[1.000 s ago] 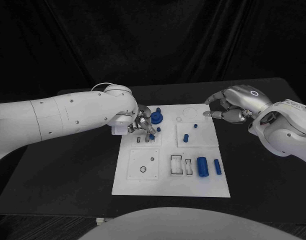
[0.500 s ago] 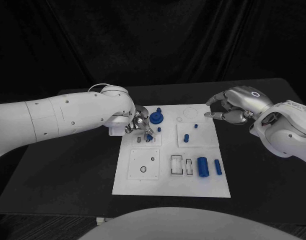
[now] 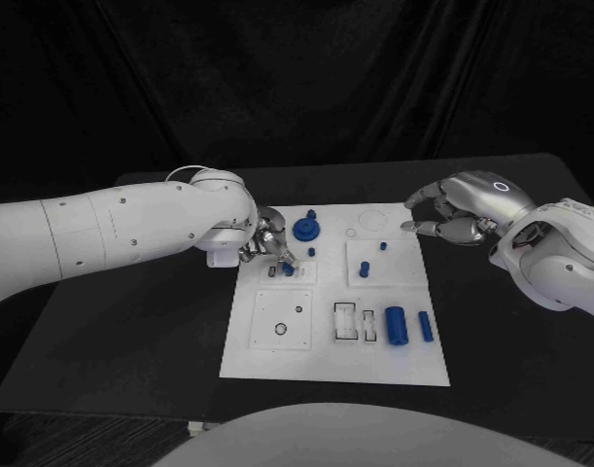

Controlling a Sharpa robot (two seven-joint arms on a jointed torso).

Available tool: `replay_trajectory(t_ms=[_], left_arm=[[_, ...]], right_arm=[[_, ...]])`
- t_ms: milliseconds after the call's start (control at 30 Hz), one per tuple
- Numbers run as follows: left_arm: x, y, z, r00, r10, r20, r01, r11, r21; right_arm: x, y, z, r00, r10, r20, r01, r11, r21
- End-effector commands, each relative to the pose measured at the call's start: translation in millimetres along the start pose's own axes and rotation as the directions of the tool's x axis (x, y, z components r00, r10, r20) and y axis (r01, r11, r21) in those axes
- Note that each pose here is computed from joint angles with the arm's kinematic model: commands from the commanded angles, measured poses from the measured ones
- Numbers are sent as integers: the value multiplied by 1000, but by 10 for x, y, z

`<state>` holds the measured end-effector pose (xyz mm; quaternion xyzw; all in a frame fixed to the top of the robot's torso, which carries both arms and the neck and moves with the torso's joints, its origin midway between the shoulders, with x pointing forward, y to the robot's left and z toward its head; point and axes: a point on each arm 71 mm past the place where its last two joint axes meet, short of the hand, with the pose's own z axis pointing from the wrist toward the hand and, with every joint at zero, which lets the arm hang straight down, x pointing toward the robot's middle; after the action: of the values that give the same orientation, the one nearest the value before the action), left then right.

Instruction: Assemble the parts on the task board

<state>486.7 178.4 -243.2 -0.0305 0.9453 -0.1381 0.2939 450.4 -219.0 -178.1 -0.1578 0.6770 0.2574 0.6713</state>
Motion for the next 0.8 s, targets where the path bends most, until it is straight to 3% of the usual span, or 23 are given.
replay_trajectory(t_ms=[33,800], left_arm=[[15,-3,-2,1000,-10,8,10,1000,8],[87,80,9,1000,-23,-1,23,1000,-3]], right_arm=[[20,-15,-9,1000,0,-12,0,1000,18],[38,-24,-7,1000,0,-26,1,1000,26]])
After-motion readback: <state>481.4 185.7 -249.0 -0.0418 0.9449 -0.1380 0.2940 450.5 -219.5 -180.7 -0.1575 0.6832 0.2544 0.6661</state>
